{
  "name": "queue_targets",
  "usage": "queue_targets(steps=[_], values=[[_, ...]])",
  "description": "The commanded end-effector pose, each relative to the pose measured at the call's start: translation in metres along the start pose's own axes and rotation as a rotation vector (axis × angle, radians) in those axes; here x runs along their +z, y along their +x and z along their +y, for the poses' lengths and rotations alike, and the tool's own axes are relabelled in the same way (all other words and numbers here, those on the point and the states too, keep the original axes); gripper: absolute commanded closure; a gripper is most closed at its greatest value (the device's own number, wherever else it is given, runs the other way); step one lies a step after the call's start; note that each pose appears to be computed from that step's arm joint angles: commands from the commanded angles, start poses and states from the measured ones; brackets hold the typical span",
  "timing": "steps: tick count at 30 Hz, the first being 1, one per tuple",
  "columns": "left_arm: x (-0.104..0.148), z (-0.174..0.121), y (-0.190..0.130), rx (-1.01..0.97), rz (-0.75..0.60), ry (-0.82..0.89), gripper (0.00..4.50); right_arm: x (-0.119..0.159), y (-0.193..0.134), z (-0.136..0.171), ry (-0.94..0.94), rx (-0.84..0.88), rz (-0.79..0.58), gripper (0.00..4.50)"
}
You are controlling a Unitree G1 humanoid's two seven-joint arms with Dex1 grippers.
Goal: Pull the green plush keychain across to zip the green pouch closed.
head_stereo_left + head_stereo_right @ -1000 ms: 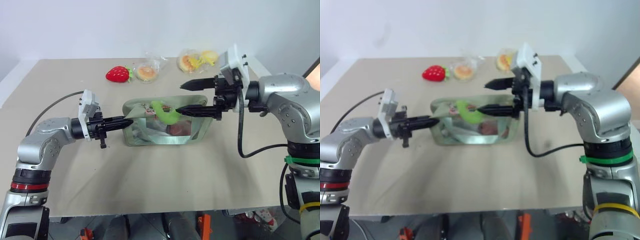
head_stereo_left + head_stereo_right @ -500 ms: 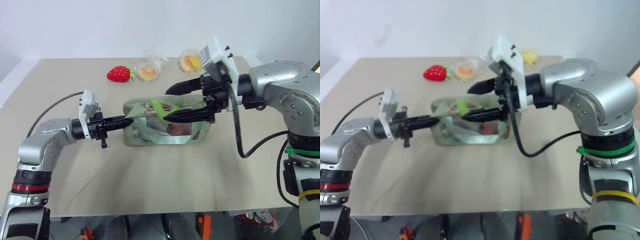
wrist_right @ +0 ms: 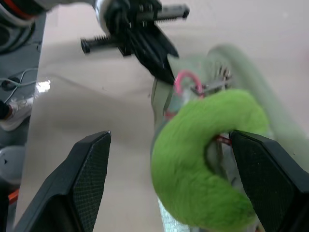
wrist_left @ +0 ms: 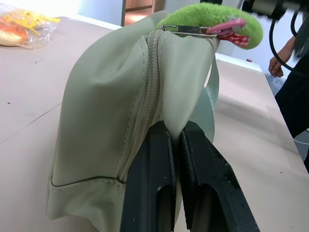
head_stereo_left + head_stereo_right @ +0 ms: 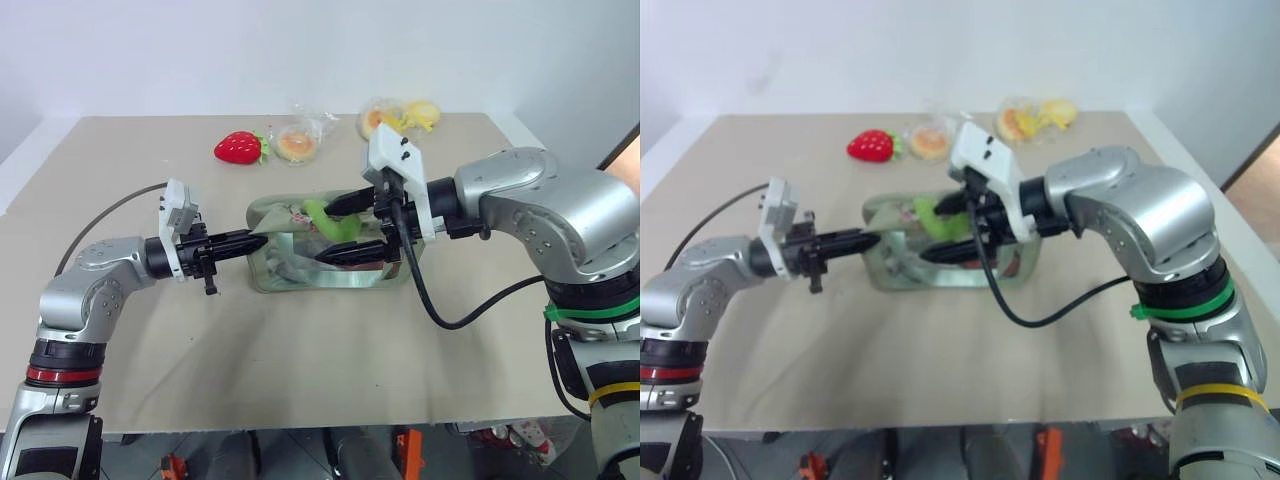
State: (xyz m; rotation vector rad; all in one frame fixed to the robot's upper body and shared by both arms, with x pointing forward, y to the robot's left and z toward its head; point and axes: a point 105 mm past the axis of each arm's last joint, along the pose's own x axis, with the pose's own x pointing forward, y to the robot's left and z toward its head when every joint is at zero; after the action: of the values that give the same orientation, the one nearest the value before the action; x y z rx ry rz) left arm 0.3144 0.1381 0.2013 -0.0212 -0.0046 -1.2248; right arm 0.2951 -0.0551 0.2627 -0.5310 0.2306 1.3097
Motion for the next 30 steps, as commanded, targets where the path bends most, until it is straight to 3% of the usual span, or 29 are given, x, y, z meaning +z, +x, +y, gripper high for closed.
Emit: queue_targets(steps=[1,8,15,18,21,30], values=[[0.004,-0.004,0.001,-0.007,-0.013,0.02,4.5,0.003,0.0,-0.005,-0.028,-0.028,-0.01,0.45],[0.002,-0.004,0.002,-0.003,-0.013,0.015,4.5,0.005,0.001,-0.01,-0.03,-0.037,-0.022,0.45],[0.001,-0.004,0.002,0.003,-0.016,0.011,4.5,0.009,-0.002,-0.018,-0.002,-0.049,-0.059,2.52],[0.0,-0.005,0.002,0.004,-0.016,0.009,4.5,0.01,-0.003,-0.019,0.007,-0.049,-0.07,3.68],[-0.002,-0.006,0.002,0.004,-0.016,0.003,4.5,0.012,-0.005,-0.021,0.015,-0.052,-0.078,4.44],[-0.005,-0.005,0.002,0.004,-0.011,-0.007,4.5,0.035,-0.03,-0.033,0.055,-0.042,-0.194,4.44]])
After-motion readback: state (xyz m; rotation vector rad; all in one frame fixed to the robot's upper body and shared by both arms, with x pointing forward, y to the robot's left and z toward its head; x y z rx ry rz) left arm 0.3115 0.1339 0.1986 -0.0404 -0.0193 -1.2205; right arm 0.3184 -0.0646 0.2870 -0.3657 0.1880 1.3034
